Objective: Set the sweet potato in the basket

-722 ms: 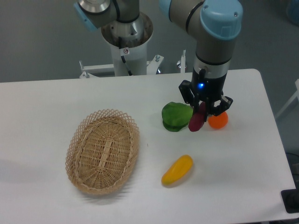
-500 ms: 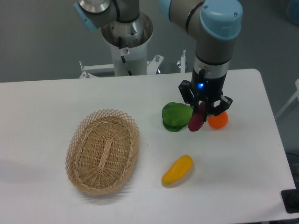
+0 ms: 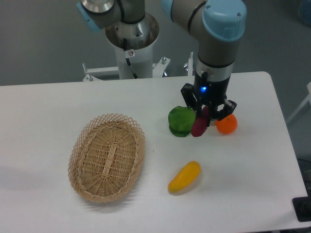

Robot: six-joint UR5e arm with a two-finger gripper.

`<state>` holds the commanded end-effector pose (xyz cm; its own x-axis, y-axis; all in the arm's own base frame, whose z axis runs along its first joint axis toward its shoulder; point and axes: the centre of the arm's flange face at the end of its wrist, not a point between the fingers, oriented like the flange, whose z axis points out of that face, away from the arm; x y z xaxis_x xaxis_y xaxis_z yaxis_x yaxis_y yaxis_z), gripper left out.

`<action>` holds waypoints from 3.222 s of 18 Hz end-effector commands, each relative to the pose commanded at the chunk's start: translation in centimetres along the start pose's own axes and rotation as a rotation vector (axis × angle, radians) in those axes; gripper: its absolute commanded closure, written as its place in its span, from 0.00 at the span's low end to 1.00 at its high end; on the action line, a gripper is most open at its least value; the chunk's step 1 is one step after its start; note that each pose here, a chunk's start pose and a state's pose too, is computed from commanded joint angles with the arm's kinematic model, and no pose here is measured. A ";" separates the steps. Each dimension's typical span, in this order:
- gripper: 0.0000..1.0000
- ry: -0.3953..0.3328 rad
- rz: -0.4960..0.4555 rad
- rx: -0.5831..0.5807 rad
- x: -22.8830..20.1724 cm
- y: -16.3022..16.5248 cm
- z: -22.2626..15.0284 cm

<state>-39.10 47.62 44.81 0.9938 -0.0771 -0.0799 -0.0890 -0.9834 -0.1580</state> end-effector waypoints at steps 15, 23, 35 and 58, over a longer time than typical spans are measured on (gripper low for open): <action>0.67 -0.028 -0.031 0.024 19.9 -9.2 15.5; 0.65 -0.021 0.026 -0.077 22.6 -10.0 21.0; 0.00 -0.102 0.017 -0.037 21.1 -11.6 17.3; 0.00 -0.137 0.254 -0.135 -0.5 3.6 -0.8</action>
<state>-39.87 44.02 45.09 0.9219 -0.3092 -0.2335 -0.3144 -0.9492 0.0158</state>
